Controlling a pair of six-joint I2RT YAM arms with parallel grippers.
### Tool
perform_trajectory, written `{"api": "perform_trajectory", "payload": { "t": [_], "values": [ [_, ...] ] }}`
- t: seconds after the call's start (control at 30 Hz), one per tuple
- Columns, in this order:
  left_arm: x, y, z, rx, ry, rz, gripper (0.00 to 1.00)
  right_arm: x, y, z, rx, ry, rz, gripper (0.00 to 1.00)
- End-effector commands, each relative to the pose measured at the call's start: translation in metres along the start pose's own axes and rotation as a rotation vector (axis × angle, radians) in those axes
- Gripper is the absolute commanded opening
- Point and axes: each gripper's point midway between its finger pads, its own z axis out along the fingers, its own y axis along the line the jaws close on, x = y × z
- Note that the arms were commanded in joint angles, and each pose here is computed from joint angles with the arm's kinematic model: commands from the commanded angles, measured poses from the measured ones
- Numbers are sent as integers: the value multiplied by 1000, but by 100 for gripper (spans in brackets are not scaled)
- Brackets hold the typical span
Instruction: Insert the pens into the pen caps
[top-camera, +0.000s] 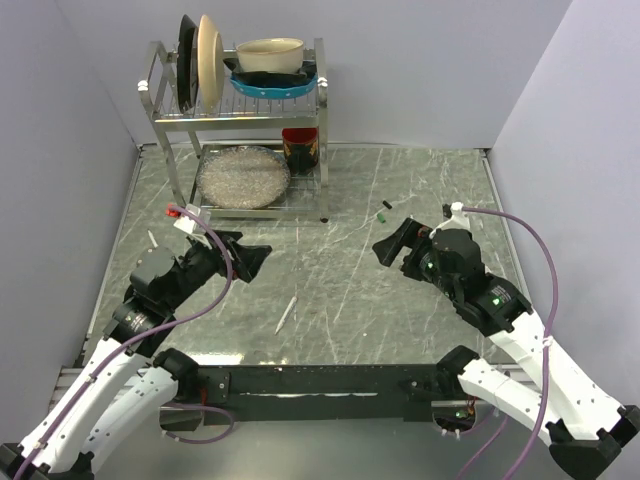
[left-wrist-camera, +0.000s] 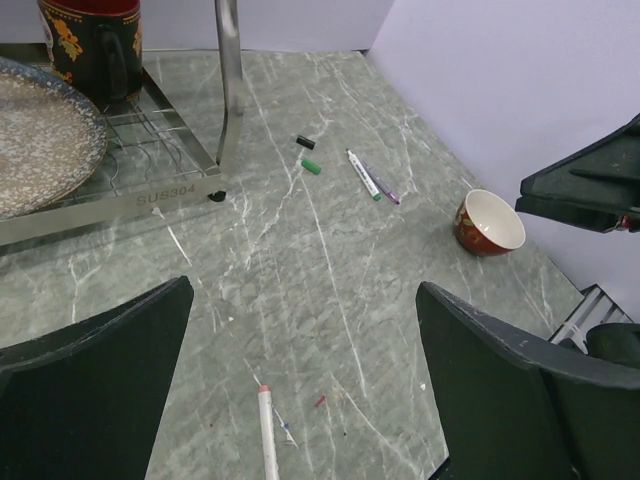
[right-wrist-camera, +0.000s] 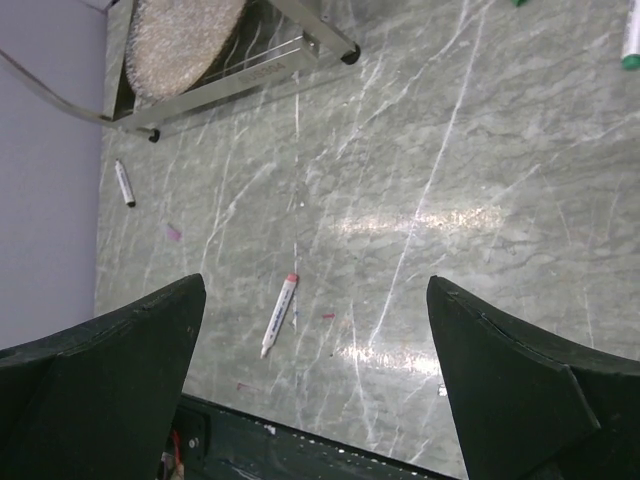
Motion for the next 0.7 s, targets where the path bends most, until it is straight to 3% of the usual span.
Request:
{"api": "perform_trajectory", "payload": {
  "t": [0.0,0.2,0.33,0.53,0.63,0.67],
  "values": [
    [-4,3,1,-14,-6,36,99,-11,-12,4,84,-59,47,100],
    [-7,5,-1,-28,-11,43,99,-14,-22,17,182,-70,96,100],
    [-7,7,-1,-42,-13,47,100,-20,-14,38,187,-60,37,100],
    [-9,13,-3,-78,-25,52,99,-3,-35,82,399,84,-40,97],
    [-11,17,-4,-101,-31,60,99,-21,-50,107,471,74,-91,90],
    [-11,18,-4,-106,-30,61,99,-30,-70,119,509,98,-60,80]
  ]
}}
